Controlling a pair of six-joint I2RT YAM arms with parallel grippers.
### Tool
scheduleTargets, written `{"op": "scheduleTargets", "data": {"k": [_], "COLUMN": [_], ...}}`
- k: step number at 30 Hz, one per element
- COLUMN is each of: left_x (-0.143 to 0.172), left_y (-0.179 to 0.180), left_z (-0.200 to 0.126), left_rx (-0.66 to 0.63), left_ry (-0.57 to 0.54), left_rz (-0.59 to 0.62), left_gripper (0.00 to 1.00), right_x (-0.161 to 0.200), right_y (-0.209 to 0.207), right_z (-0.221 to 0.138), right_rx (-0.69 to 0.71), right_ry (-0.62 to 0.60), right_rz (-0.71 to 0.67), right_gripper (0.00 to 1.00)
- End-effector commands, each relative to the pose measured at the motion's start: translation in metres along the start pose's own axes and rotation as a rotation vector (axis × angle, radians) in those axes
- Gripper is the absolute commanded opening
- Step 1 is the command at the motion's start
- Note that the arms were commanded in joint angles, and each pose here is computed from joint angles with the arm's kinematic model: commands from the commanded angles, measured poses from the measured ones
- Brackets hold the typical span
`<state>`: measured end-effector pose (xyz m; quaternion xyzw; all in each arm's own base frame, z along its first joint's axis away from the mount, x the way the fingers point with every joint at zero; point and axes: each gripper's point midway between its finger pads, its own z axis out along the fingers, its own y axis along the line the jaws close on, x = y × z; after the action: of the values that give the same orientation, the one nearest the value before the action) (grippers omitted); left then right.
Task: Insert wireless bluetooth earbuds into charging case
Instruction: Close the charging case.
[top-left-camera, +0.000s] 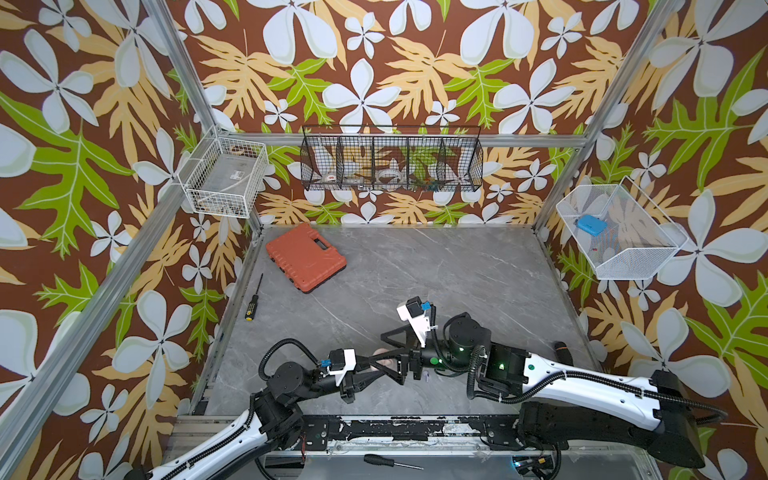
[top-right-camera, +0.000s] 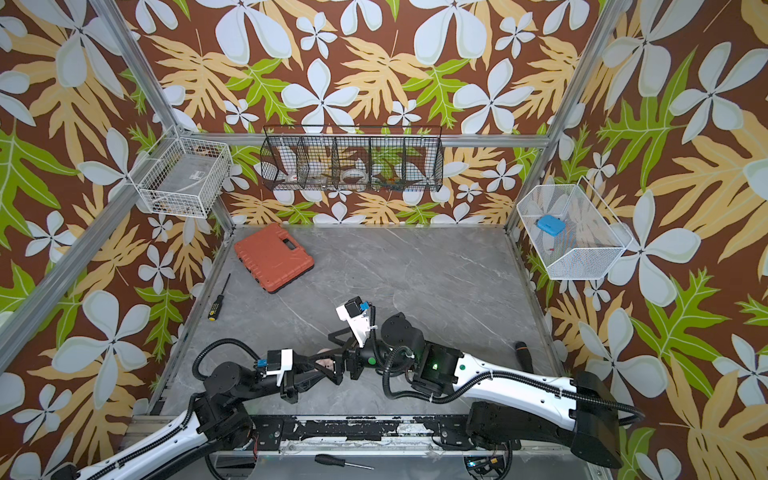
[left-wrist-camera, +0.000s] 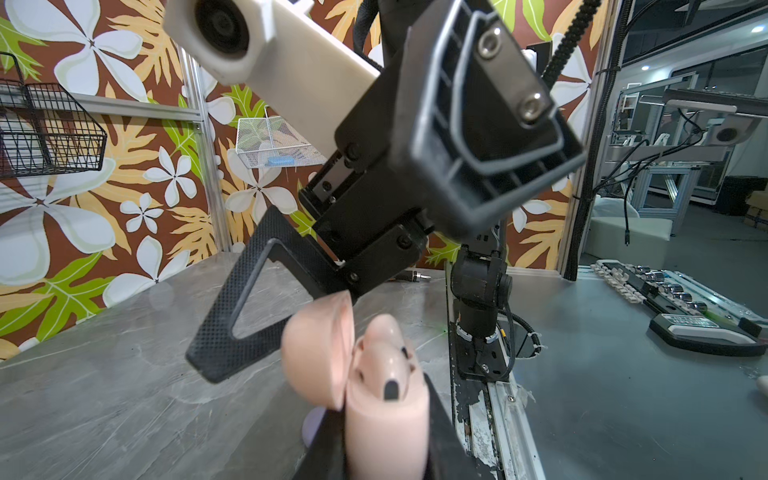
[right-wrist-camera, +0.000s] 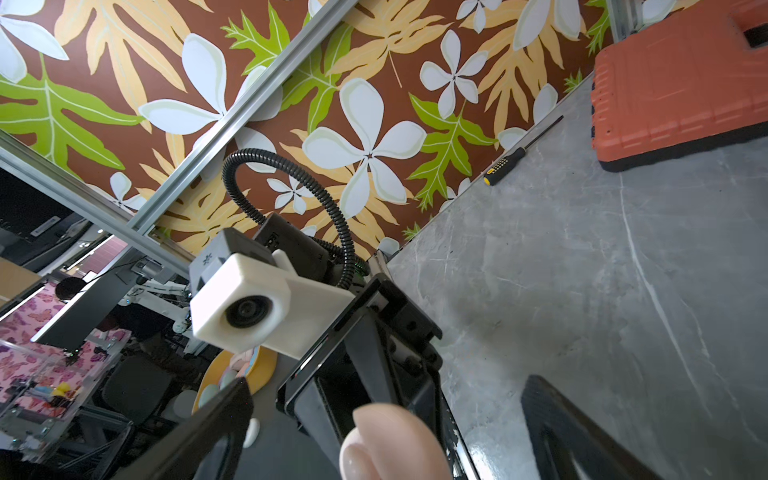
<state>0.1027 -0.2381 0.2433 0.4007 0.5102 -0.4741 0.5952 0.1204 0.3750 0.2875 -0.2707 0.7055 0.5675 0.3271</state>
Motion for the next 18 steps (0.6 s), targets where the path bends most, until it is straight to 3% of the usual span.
{"op": "scheduleTargets", "data": {"k": [1,14,18], "left_x": [-0.009,-0.006,-0.005], "left_y": [0.001,0.008,0.010], "left_z": [-0.001,0.000,0.000], "left_rx": [-0.008,-0.047,-0.056], "left_ry": [-0.037,-0.028,-0.023], "left_rz": [0.006,-0.016,-0.021], "left_gripper": [0.00,0.00,0.00], "right_x": [-0.004,-0.005,-0.018], "right_y": [0.020,0.050,0.084], "right_z": [-0.002,-0.017,-0.040], "right_rx": [-0.104,-0.247,-0.375], "right_ry": [-0.013,-0.004,-0.029], "right_rz": [0.006,-0.007,-0.034], "right_gripper": [1.00,1.00,1.00]}}
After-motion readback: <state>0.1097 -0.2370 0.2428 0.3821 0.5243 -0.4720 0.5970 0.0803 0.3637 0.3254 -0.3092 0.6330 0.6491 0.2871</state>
